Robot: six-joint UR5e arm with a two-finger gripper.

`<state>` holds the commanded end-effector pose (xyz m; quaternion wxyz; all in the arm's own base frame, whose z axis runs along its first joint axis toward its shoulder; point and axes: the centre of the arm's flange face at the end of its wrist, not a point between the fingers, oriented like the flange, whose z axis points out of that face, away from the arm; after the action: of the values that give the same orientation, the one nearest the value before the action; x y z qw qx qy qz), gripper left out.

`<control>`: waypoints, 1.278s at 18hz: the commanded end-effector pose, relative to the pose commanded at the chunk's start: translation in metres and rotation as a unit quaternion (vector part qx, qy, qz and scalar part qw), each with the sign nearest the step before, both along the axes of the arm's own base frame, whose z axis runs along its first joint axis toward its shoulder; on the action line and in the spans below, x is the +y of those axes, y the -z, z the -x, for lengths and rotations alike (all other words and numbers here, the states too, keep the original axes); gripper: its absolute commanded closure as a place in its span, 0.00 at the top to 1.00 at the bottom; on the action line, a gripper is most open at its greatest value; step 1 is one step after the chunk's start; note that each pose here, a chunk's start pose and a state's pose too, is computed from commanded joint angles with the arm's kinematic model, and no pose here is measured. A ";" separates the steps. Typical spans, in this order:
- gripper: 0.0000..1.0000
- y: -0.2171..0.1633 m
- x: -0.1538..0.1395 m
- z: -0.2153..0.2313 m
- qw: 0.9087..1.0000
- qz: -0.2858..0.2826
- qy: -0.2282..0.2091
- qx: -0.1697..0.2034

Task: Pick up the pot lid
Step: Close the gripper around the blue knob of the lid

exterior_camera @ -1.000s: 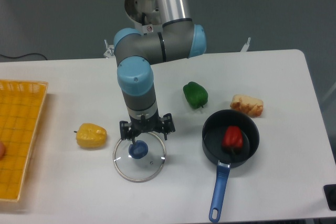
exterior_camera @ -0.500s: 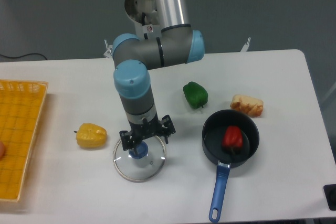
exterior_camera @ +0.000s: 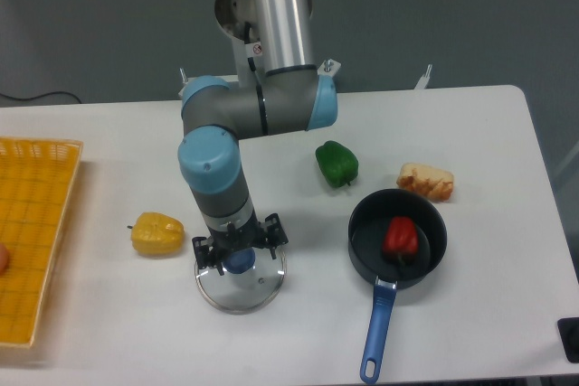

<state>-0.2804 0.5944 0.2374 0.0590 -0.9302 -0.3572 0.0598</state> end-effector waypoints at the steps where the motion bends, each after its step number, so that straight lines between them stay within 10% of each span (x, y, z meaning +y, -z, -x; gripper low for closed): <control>1: 1.00 0.000 0.000 -0.001 1.000 0.000 0.001 0.000; 23: 0.92 0.027 0.004 -0.011 0.999 0.021 0.025 -0.013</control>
<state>-0.2697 0.5981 0.2100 0.0364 -0.9406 -0.3331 0.0541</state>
